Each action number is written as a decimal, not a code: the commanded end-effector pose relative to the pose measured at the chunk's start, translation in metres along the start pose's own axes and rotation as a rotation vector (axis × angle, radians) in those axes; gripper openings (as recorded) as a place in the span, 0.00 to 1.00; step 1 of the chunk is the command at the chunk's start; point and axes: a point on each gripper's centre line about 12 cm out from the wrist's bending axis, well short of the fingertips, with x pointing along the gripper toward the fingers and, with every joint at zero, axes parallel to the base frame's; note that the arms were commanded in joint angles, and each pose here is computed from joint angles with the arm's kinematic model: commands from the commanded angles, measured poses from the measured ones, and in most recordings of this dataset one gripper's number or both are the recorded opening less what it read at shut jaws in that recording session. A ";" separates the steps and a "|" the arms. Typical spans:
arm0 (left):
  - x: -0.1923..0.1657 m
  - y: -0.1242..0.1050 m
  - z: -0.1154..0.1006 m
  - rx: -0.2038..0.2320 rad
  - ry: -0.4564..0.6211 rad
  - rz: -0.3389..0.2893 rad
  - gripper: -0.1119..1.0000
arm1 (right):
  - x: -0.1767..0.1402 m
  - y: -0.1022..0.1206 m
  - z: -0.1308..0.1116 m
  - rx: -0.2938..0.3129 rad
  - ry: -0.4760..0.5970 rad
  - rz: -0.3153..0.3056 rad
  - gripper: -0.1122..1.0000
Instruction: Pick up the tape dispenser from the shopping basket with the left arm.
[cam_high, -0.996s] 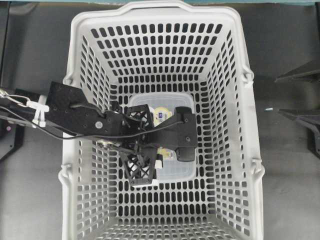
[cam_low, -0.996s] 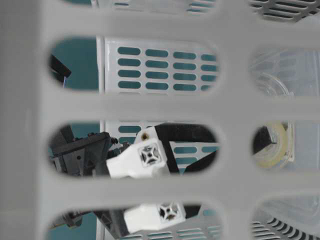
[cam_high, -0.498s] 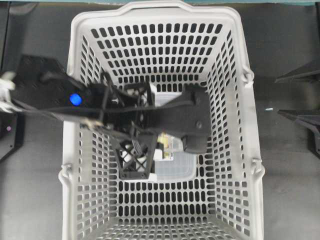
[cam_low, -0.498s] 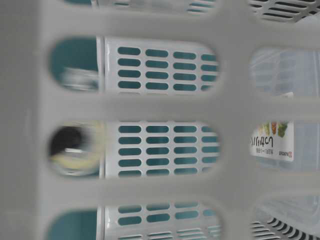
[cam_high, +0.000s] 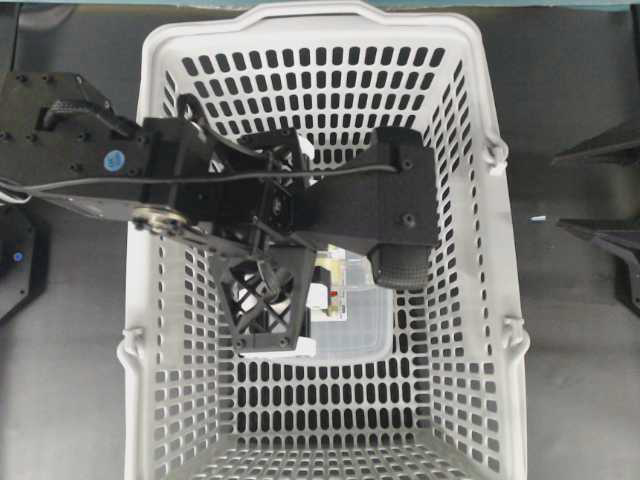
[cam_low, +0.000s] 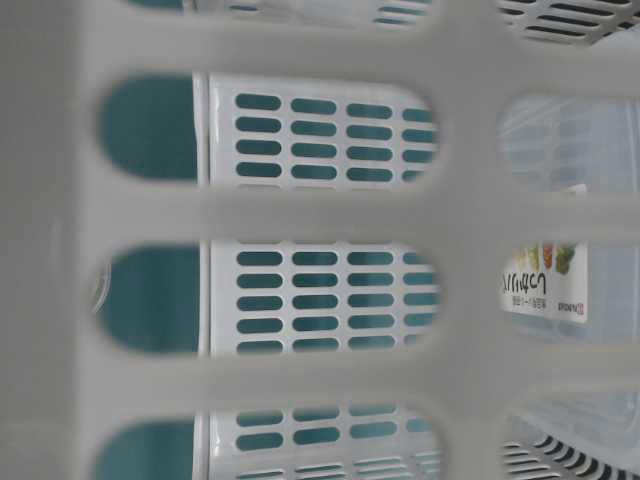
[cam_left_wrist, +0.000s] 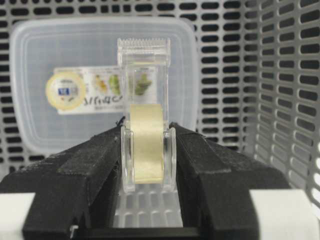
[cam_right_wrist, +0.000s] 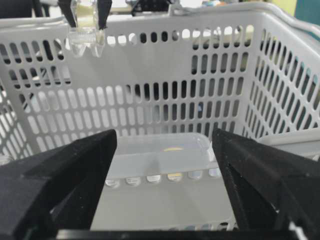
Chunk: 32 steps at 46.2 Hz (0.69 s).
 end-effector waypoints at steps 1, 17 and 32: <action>-0.014 0.001 0.002 -0.004 -0.038 -0.003 0.36 | 0.001 0.000 0.003 0.005 -0.009 -0.001 0.77; 0.003 0.001 -0.009 -0.010 -0.115 -0.018 0.36 | 0.000 0.000 0.004 0.003 -0.015 -0.003 0.77; 0.006 0.003 -0.019 -0.006 -0.213 -0.036 0.36 | -0.001 0.000 0.005 0.003 -0.023 -0.002 0.77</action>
